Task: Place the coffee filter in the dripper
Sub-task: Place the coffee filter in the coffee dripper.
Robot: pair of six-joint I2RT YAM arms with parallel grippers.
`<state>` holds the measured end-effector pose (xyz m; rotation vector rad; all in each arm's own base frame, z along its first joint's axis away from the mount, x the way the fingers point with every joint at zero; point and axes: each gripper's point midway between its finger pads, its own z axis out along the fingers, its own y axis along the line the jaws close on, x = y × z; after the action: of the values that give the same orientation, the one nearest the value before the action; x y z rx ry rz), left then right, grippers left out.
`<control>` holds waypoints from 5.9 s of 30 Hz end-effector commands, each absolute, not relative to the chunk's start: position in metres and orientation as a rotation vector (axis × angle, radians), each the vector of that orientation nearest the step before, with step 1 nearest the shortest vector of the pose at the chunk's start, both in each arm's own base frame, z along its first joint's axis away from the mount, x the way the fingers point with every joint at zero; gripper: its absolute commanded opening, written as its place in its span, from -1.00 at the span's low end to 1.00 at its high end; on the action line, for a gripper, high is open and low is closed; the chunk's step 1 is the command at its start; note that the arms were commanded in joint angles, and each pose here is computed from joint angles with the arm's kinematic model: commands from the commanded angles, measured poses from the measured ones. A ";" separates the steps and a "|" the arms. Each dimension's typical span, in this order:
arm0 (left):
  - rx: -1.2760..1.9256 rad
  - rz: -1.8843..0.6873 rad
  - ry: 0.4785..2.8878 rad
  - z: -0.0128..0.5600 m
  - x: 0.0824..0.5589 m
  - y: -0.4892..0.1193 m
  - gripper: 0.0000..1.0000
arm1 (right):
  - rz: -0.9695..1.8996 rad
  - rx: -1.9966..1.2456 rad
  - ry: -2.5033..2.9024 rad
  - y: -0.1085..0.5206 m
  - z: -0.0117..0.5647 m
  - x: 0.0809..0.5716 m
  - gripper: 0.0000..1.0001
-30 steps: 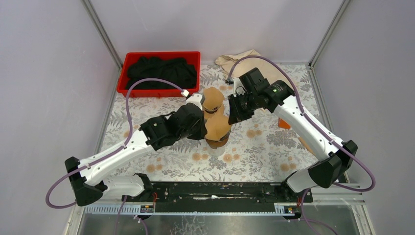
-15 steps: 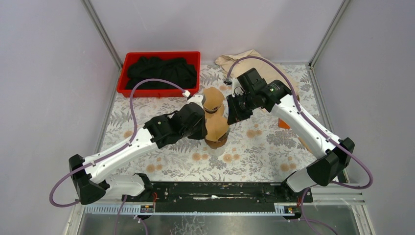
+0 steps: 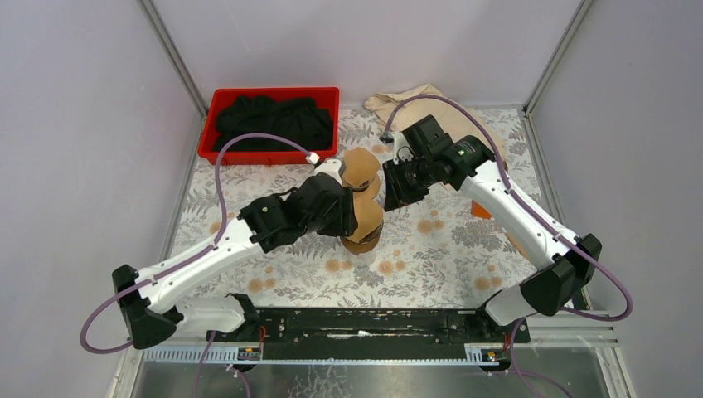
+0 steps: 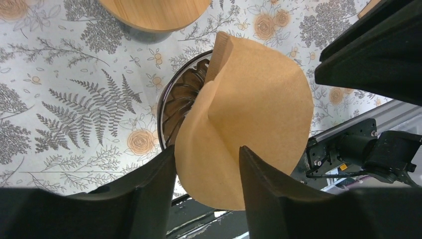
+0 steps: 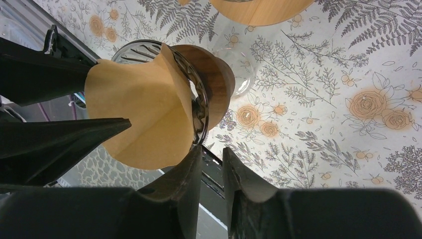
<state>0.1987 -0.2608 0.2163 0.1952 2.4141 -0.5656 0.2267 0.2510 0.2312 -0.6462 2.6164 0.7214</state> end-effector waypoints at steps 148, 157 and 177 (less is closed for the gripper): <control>0.102 -0.666 2.350 0.182 0.265 -0.253 0.72 | 0.583 -0.948 2.493 0.258 0.169 0.183 0.39; 0.062 -0.664 2.372 0.173 0.265 -0.245 0.72 | 0.557 -0.966 2.477 0.256 0.170 0.186 0.39; 0.101 -0.739 2.365 0.175 0.255 -0.251 0.72 | 0.568 -0.916 2.444 0.263 0.179 0.195 0.40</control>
<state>0.2462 -0.2548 0.1678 0.1201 2.4149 -0.7436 0.2023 0.2713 0.1762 -0.8897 2.4318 0.6027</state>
